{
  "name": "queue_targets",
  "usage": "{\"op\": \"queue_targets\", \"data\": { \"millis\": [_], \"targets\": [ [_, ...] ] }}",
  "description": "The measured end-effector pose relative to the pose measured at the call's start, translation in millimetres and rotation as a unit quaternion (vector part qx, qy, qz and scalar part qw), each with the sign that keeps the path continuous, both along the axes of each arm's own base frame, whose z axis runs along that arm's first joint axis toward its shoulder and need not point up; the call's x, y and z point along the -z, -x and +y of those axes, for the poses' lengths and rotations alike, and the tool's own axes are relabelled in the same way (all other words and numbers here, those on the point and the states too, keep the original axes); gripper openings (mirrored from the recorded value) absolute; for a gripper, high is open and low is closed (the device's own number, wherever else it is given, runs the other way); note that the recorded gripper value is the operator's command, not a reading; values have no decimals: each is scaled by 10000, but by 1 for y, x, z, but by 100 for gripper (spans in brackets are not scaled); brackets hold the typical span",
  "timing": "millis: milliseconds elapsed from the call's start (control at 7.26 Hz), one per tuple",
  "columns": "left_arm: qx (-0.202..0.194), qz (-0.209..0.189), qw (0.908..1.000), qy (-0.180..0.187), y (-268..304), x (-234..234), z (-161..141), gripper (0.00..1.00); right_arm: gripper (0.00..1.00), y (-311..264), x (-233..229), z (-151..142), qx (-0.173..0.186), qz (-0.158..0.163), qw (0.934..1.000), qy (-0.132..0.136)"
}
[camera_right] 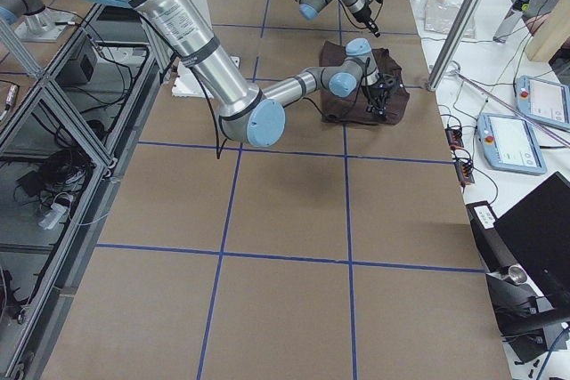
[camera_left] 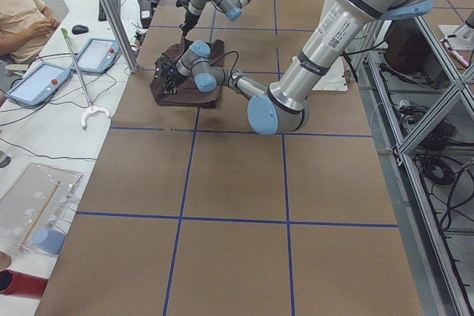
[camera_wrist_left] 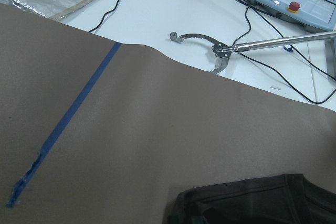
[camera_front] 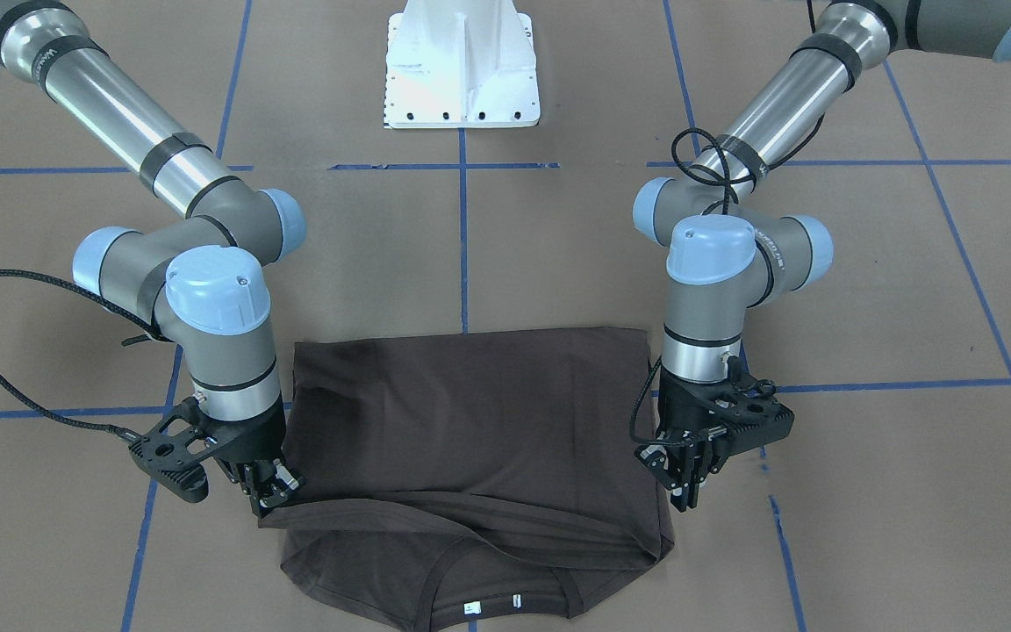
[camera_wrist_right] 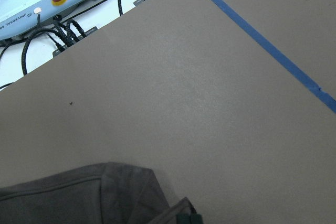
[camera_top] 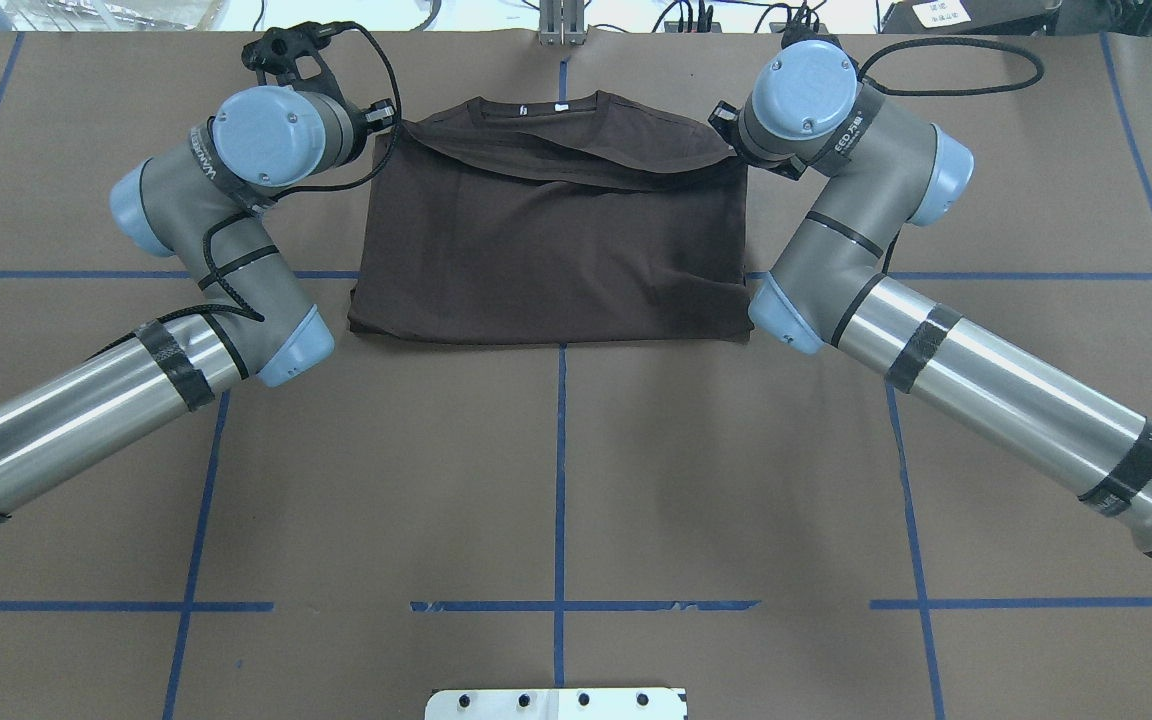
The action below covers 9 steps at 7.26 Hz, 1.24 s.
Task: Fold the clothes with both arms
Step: 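Release the hem near the collar and draw both grippers back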
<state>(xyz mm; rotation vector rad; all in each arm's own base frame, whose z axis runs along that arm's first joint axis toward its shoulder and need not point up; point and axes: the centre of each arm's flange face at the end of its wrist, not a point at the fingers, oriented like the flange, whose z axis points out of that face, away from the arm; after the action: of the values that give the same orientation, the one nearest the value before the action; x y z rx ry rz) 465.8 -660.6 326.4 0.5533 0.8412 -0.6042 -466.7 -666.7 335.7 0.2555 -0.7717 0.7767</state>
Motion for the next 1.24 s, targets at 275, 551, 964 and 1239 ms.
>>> {"op": "queue_targets", "data": {
  "millis": [275,551,964,1239],
  "targets": [
    [-10,48,10000,-31,-1,-1,-1,32,25,2,3,-1,42,25,10000,-36],
    [-17,223,9996,-164,2,-10,4,37,48,2,7,-2,49,9,10000,-66],
    [-134,461,9983,-336,-5,0,21,43,64,-18,33,34,407,-608,9973,-104],
    [-340,715,9960,-426,-10,-3,41,43,69,-32,6,136,864,-989,9913,12]
  ]
}}
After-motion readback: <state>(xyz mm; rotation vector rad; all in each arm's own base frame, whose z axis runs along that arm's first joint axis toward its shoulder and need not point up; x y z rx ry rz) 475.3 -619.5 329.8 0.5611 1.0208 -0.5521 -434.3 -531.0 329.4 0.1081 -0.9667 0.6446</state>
